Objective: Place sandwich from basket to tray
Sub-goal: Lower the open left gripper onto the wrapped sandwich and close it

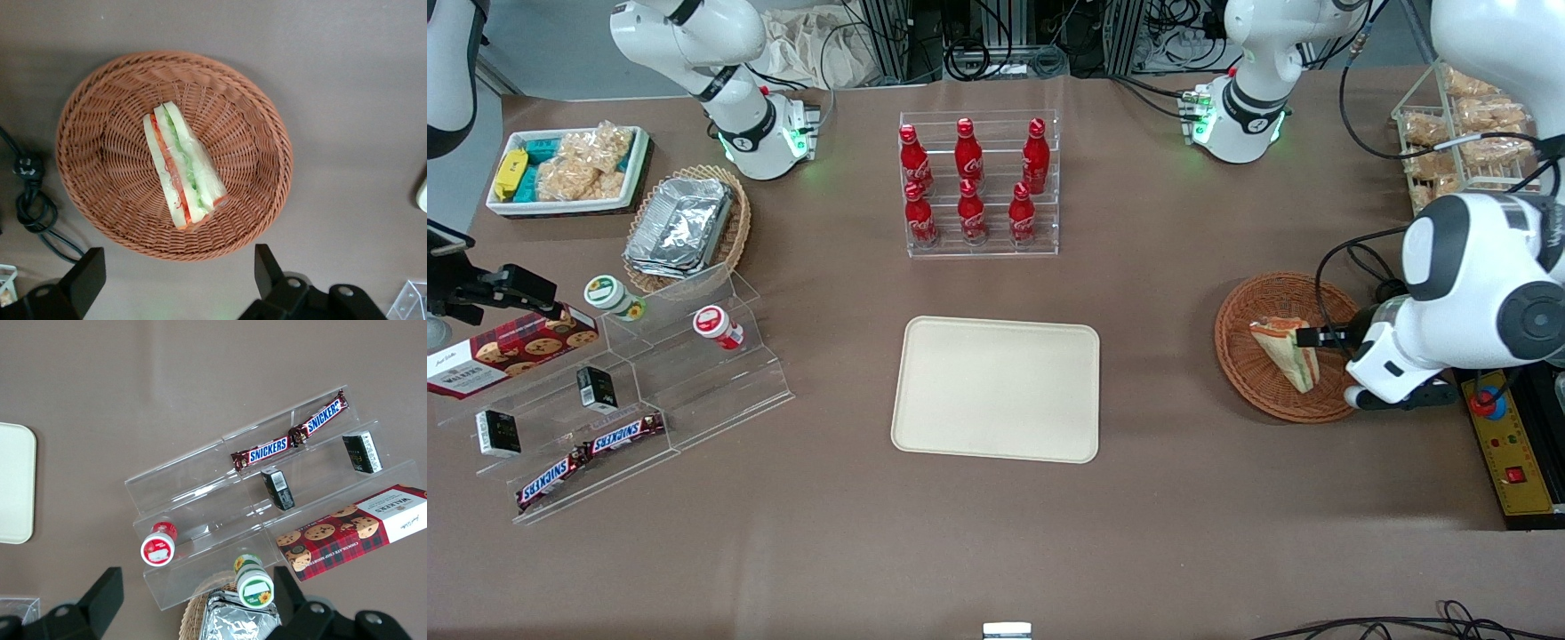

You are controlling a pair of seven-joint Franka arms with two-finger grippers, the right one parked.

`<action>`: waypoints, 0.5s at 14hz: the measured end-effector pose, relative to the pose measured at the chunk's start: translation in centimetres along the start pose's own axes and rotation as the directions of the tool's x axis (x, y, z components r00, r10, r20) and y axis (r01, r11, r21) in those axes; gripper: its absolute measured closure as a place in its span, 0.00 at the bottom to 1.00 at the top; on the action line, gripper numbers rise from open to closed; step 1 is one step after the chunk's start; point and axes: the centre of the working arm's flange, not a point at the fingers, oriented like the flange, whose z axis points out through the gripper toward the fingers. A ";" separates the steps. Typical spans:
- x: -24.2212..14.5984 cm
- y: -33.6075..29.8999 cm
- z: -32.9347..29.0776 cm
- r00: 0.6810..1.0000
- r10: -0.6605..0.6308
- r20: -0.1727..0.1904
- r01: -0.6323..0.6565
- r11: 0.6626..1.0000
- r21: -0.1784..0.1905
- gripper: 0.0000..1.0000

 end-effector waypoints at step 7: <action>0.3 -2.2 7.9 0.983 -0.170 -0.072 0.168 0.985 -0.035 0.01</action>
